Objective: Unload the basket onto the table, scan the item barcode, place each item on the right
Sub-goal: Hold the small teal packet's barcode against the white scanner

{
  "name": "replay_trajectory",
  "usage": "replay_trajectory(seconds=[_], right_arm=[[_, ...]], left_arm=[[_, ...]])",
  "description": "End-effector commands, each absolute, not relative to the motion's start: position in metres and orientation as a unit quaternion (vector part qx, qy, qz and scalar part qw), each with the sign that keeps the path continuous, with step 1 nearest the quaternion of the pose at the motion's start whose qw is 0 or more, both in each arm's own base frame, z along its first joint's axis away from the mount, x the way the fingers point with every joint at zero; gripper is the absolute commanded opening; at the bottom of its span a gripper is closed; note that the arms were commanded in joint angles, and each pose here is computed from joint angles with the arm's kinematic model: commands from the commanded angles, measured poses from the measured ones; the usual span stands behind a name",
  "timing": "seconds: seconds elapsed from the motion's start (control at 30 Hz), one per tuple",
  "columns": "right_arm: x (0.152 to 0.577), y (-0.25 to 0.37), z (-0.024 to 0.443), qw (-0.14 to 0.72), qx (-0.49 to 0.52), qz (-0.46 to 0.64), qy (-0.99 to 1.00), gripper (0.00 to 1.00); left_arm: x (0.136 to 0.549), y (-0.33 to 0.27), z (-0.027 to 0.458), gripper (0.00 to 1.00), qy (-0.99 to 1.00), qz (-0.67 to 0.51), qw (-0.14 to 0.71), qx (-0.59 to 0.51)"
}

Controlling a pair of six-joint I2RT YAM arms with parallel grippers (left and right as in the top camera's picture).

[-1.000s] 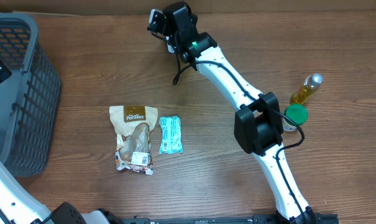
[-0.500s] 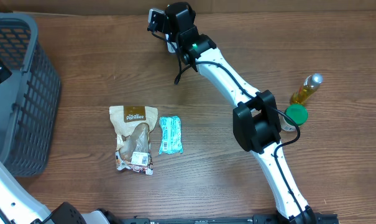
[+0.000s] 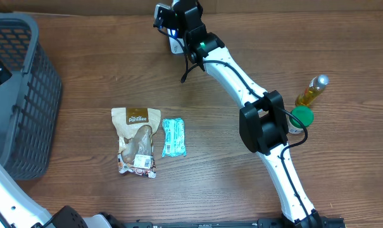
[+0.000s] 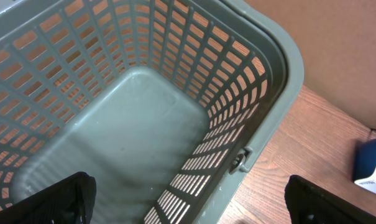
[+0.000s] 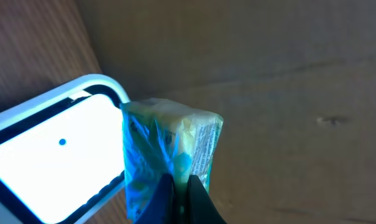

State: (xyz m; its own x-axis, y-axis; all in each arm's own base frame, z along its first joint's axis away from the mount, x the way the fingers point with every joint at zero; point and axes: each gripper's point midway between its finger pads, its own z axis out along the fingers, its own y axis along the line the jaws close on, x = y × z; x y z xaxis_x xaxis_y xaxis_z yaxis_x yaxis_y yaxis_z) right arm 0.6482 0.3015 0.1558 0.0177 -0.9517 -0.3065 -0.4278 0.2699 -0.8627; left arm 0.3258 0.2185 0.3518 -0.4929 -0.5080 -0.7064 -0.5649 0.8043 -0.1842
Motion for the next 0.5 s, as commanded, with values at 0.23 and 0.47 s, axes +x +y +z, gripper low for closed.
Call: replay_trajectory(seconds=[0.23,0.47], right_arm=[[0.646,0.303,0.142,0.46,-0.544,-0.263,0.651,0.04],[0.646,0.306,0.154,0.502,-0.452,-0.2,0.709,0.04]], left_arm=[[0.328,0.217,0.349,0.99,0.864,0.028,0.395,-0.311],[0.328,0.217,0.349,1.0,0.864,0.028,0.395,-0.311]])
